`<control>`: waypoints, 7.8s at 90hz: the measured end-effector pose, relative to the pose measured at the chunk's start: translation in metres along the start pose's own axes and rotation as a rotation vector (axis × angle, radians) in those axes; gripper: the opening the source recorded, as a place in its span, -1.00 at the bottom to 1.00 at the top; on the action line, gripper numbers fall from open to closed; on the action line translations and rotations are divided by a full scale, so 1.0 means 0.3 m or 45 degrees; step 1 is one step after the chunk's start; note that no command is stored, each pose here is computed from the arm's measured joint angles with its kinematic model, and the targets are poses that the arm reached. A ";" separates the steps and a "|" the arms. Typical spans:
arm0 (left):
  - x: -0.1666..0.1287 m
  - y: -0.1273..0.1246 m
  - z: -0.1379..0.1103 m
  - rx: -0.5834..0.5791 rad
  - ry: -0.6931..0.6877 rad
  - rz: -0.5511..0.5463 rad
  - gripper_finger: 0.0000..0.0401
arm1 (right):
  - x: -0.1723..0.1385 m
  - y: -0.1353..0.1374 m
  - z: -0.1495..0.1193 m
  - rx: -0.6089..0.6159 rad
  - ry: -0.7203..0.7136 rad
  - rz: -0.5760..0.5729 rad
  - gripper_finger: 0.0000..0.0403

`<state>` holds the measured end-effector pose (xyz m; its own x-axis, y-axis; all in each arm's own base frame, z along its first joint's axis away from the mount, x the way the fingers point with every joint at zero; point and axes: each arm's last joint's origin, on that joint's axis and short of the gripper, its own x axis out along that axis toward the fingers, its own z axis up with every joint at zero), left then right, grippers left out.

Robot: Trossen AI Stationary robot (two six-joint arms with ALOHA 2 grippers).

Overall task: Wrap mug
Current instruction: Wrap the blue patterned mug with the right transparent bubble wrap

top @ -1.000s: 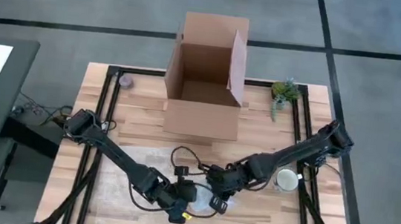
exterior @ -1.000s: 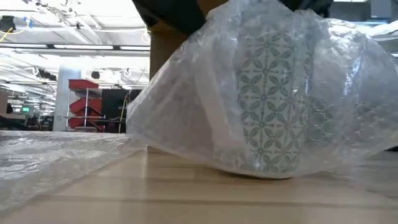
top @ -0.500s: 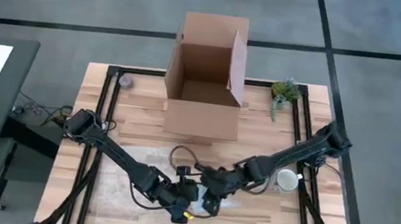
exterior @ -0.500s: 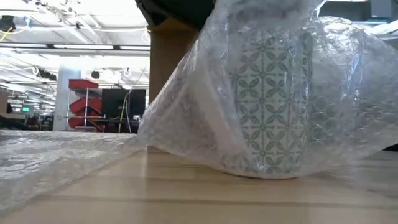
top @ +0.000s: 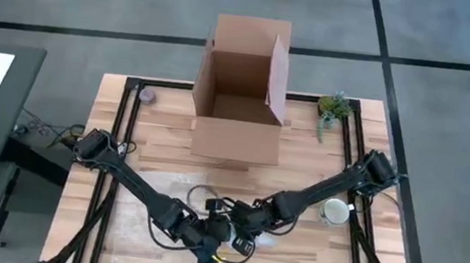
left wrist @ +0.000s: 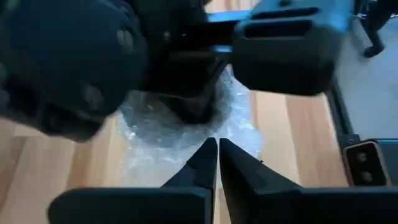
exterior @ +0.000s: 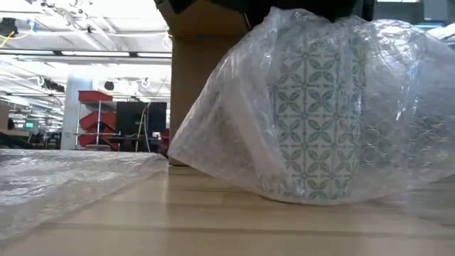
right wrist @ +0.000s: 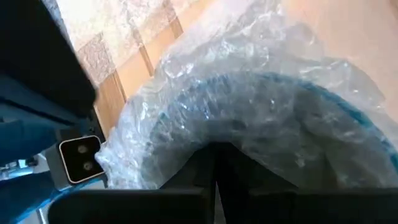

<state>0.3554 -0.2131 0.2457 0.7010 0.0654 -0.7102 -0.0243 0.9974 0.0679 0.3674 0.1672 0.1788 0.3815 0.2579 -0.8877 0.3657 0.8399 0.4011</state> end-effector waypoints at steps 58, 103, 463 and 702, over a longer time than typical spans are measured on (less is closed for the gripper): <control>0.072 0.086 0.003 -0.056 -0.021 0.020 -1.00 | -0.287 0.039 0.015 0.010 -0.206 0.174 -1.00; 0.029 0.044 0.019 -0.029 0.022 -0.057 -1.00 | -0.039 -0.014 -0.005 -0.023 -0.014 -0.082 -1.00; 0.020 0.306 0.065 -0.168 0.247 -0.041 -1.00 | -0.222 0.000 -0.069 0.111 -0.222 -0.276 -0.79; 0.082 0.107 0.021 -0.099 -0.117 -0.134 -1.00 | -0.216 -0.162 0.065 0.166 -0.086 -0.296 -1.00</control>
<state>0.3762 -0.1795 0.2348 0.7646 -0.0394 -0.6433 0.0006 0.9982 -0.0605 0.3414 0.1005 0.2212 0.3282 0.0293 -0.9441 0.5549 0.8029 0.2178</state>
